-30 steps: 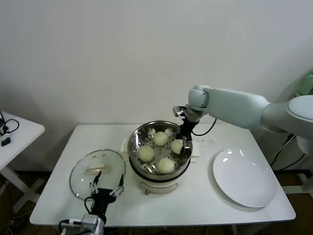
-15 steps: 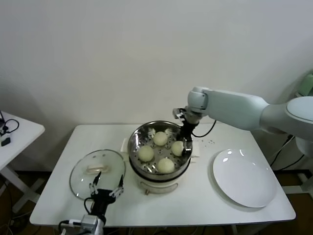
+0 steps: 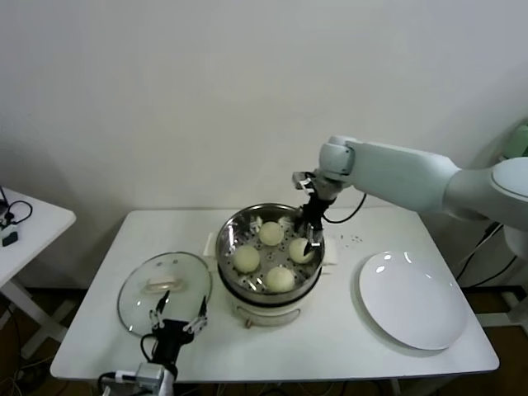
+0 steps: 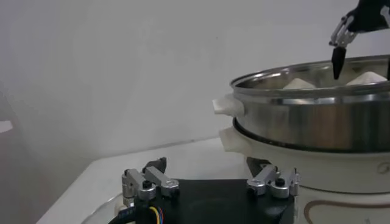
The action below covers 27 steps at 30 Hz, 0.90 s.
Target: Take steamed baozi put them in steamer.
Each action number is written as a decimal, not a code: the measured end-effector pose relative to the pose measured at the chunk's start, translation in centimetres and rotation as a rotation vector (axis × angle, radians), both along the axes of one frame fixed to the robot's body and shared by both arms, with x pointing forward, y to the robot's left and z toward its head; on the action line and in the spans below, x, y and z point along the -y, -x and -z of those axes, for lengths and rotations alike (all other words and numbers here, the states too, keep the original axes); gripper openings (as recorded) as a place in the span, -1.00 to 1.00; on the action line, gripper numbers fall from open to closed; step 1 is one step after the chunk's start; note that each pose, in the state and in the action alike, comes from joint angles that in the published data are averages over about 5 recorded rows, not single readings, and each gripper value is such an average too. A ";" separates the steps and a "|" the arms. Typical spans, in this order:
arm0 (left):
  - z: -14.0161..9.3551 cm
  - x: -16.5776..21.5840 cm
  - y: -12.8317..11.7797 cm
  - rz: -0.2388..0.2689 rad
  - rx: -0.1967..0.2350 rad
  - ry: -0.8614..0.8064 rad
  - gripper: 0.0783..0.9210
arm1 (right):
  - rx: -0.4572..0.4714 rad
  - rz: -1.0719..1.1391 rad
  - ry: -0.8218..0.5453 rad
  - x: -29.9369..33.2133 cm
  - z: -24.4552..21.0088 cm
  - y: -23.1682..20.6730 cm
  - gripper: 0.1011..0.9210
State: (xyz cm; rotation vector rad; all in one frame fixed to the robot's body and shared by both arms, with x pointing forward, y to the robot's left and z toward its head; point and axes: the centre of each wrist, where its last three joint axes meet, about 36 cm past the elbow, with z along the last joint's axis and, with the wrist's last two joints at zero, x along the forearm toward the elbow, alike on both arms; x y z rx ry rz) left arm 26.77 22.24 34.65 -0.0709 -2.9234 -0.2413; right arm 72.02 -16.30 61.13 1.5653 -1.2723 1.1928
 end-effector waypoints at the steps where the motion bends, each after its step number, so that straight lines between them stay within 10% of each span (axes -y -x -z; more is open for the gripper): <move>1: 0.0 0.0 0.0 -0.001 0.000 0.001 0.77 | 0.001 0.001 -0.009 0.1 -0.3 0.0 0.76; 27: -0.8 -0.4 -1.1 -0.038 0.057 0.055 0.77 | 0.210 0.230 -0.425 15.1 -1.7 7.0 0.76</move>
